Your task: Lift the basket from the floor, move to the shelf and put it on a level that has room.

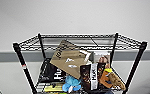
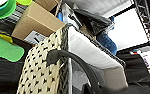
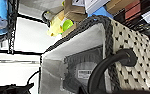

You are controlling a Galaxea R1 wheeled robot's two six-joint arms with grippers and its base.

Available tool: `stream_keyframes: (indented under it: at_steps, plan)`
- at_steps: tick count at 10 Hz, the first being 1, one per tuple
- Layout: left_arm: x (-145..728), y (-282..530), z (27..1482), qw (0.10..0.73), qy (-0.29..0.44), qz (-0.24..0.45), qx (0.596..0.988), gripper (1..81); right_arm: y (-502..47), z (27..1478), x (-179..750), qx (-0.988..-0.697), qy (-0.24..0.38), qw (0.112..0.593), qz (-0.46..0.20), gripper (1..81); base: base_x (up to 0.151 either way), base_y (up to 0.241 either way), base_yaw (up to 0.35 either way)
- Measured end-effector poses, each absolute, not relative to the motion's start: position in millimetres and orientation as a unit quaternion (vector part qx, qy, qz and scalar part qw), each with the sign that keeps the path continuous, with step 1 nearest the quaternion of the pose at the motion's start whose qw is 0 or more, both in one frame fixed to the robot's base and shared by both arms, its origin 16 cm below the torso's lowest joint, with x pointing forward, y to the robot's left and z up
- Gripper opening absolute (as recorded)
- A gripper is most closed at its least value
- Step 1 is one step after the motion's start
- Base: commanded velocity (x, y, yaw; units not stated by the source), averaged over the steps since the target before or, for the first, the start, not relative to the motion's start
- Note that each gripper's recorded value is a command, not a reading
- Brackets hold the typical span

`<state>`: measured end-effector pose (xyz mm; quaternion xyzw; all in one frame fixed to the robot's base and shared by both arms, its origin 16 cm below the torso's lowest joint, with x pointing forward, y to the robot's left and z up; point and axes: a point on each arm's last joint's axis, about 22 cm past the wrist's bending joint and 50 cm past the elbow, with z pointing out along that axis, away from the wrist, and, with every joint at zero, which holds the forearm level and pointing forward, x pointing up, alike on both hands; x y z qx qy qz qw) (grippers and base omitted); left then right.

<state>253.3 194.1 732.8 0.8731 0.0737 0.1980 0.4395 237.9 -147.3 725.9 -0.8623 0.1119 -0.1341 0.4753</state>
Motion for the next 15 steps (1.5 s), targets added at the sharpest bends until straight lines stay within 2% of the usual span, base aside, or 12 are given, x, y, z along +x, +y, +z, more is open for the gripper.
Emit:
stream_keyframes:
  at_steps: [15]
  plan:
    - [263.9, 190.7, 936.1, 0.516, -0.001, 0.265, 0.814, 1.0, -141.5, 917.6, 255.3, -0.803, 0.039, 0.564, -0.187, 1.0, 0.000, 0.000, 0.000]
